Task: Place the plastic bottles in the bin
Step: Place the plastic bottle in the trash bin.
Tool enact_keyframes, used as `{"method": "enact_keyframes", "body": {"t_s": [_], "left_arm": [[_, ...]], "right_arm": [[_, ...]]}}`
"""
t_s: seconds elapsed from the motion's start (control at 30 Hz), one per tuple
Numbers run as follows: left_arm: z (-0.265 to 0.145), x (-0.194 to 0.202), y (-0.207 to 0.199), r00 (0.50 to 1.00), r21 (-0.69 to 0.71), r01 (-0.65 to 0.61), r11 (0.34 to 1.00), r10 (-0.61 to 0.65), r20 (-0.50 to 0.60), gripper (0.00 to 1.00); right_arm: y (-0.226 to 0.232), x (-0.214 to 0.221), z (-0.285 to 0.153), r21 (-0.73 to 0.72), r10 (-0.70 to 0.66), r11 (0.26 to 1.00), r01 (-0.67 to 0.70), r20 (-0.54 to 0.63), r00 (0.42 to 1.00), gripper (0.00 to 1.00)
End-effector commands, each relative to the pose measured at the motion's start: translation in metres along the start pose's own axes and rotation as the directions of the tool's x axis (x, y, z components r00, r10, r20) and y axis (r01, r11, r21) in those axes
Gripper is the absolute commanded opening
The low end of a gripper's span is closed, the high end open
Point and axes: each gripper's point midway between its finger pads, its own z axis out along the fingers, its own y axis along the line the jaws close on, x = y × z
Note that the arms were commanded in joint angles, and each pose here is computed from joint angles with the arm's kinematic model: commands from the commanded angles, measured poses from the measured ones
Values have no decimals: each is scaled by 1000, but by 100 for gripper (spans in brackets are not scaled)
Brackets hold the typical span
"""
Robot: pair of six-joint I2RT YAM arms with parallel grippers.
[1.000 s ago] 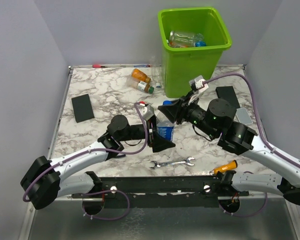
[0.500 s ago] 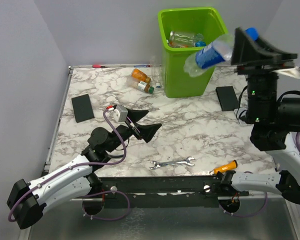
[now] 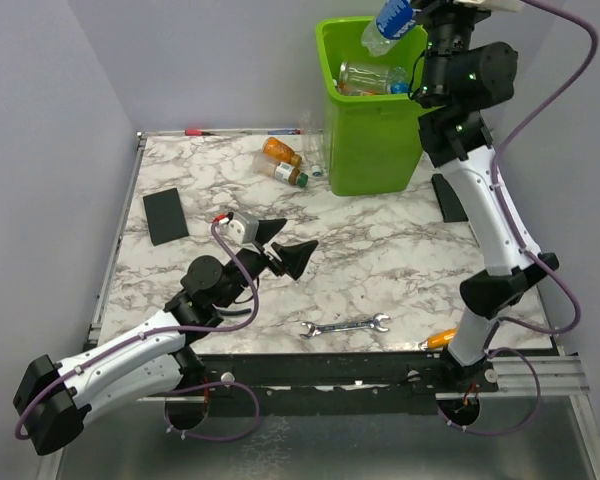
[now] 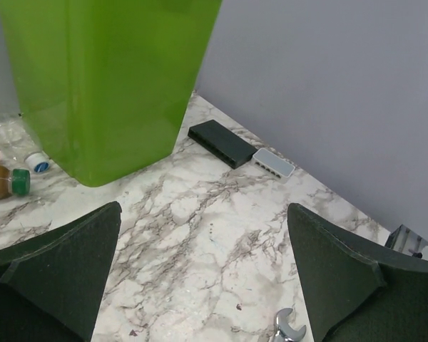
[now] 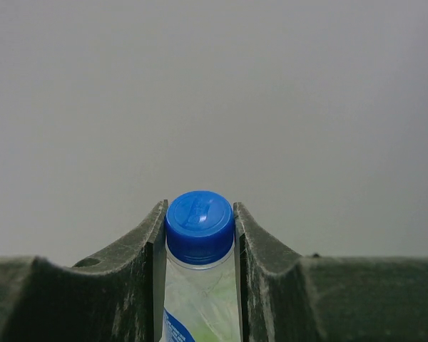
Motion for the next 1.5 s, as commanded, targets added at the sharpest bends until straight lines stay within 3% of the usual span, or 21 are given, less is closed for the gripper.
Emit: {"method": "enact_keyframes", "body": {"t_s": [0.0, 0.23, 0.43, 0.6, 0.93, 1.0, 1.1, 1.13, 1.27, 1.47], "left_arm": [[-2, 6, 10, 999, -61, -44, 997, 43, -17, 99], [-1, 13, 15, 997, -87, -67, 994, 64, -36, 99], [0, 21, 22, 995, -117, -81, 990, 75, -59, 99], [2, 24, 24, 994, -129, -87, 988, 79, -69, 99], [2, 21, 22, 995, -123, -81, 989, 74, -64, 99], [2, 22, 21, 995, -117, -82, 990, 74, -68, 99], [3, 22, 19, 995, -108, -79, 991, 72, -70, 99], [3, 22, 19, 995, -107, -77, 991, 70, -71, 99], [3, 22, 16, 995, -99, -77, 992, 70, -72, 99], [1, 18, 16, 996, -103, -74, 992, 68, -59, 99]], "right_arm": [[-28, 36, 26, -22, 185, 982, -185, -2, 983, 0], [-42, 125, 42, -36, 187, 981, -189, -59, 981, 0], [-77, 198, 34, 96, 21, 995, -7, -152, 988, 0], [-124, 223, 17, 278, -120, 945, 173, -198, 973, 0], [-152, 274, -13, 305, -195, 895, 326, -389, 900, 1], [-151, 281, -20, 292, -175, 901, 320, -430, 886, 20], [-144, 282, -25, 277, -113, 925, 262, -459, 881, 64], [-141, 277, -24, 276, -91, 932, 237, -456, 886, 70], [-126, 247, -15, 260, -32, 953, 155, -423, 905, 84], [-96, 171, 4, 206, 50, 978, 20, -327, 944, 87]]}}
